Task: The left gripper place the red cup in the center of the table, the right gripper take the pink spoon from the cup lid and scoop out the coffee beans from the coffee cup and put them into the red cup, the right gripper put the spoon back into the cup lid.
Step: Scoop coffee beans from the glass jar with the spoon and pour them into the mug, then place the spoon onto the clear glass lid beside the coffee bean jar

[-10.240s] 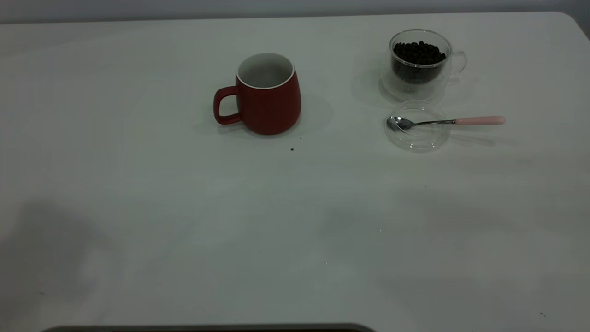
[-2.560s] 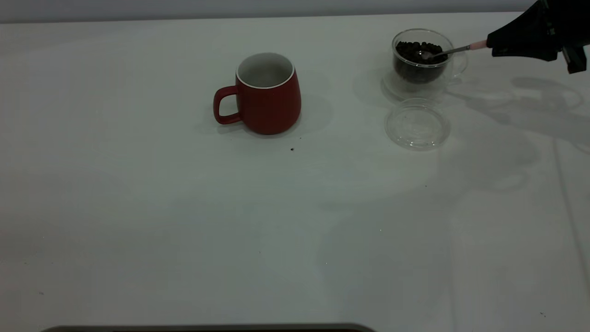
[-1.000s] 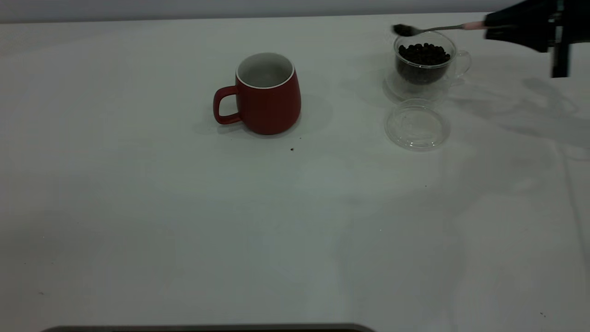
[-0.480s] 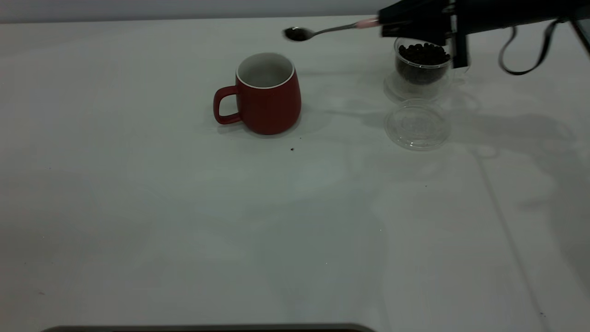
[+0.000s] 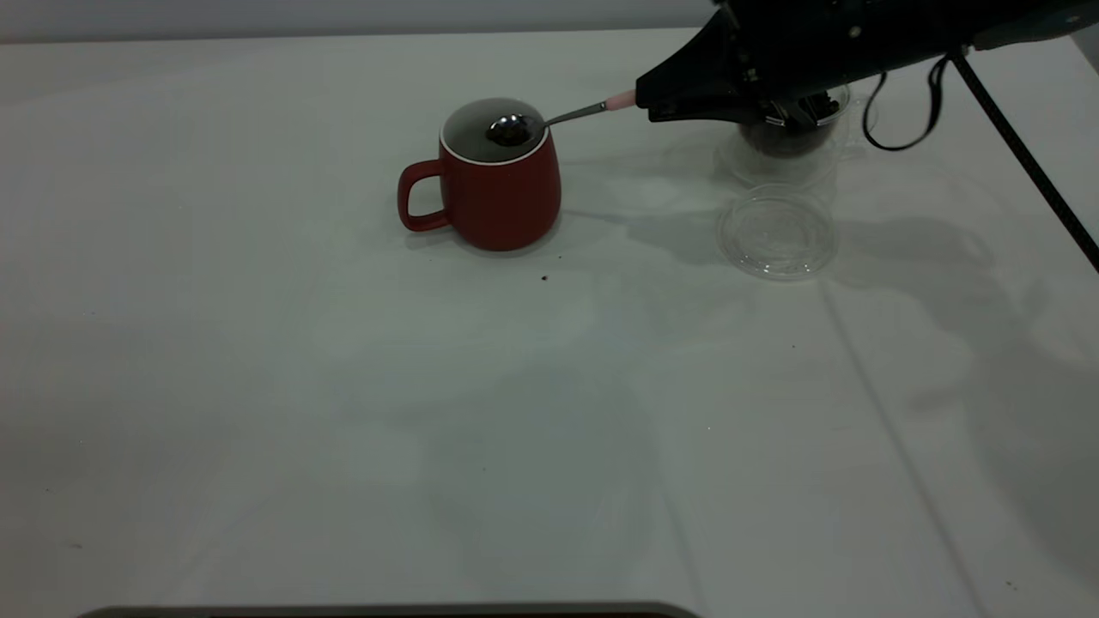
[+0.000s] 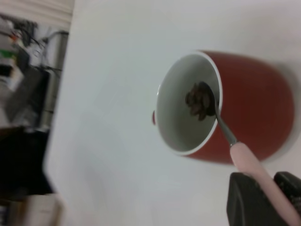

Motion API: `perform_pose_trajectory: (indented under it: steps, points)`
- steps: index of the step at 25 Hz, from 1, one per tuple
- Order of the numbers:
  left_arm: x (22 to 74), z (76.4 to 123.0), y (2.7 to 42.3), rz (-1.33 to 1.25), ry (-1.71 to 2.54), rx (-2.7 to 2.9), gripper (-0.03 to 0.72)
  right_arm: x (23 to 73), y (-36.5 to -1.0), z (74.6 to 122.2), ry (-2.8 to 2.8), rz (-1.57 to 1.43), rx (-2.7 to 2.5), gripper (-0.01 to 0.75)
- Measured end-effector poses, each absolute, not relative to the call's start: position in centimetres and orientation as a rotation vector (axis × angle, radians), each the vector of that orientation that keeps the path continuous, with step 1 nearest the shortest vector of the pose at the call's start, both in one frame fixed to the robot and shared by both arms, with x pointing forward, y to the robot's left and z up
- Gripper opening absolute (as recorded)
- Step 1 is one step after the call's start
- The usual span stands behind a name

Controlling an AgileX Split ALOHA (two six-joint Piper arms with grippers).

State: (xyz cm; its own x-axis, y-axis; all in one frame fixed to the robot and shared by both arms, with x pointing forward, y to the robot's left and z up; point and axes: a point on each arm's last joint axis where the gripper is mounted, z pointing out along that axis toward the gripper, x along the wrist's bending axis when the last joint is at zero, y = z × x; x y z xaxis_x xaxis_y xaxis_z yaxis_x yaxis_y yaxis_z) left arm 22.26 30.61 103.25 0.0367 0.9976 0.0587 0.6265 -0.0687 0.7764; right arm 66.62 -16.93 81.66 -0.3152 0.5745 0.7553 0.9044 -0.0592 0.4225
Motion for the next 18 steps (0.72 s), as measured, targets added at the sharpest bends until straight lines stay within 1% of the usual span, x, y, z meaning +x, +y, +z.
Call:
perform_pose_trajectory:
  steps: [6, 11, 14, 18]
  points:
    - [22.3, 103.2, 30.6, 0.847, 1.645, 1.753, 0.493, 67.2, -17.0, 83.5, -2.228, -1.466, -1.371, 0.101]
    - [22.3, 103.2, 30.6, 0.847, 1.645, 1.753, 0.493, 67.1, -17.6, 86.6, -2.293, -1.473, -1.291, 0.101]
    - [22.3, 103.2, 30.6, 0.847, 1.645, 1.753, 0.493, 66.5, -19.5, 89.1, -2.324, -1.426, -1.193, 0.101]
    - [22.3, 103.2, 30.6, 0.847, 1.645, 1.753, 0.493, 65.3, -24.6, 91.0, -2.284, -1.315, -1.142, 0.101]
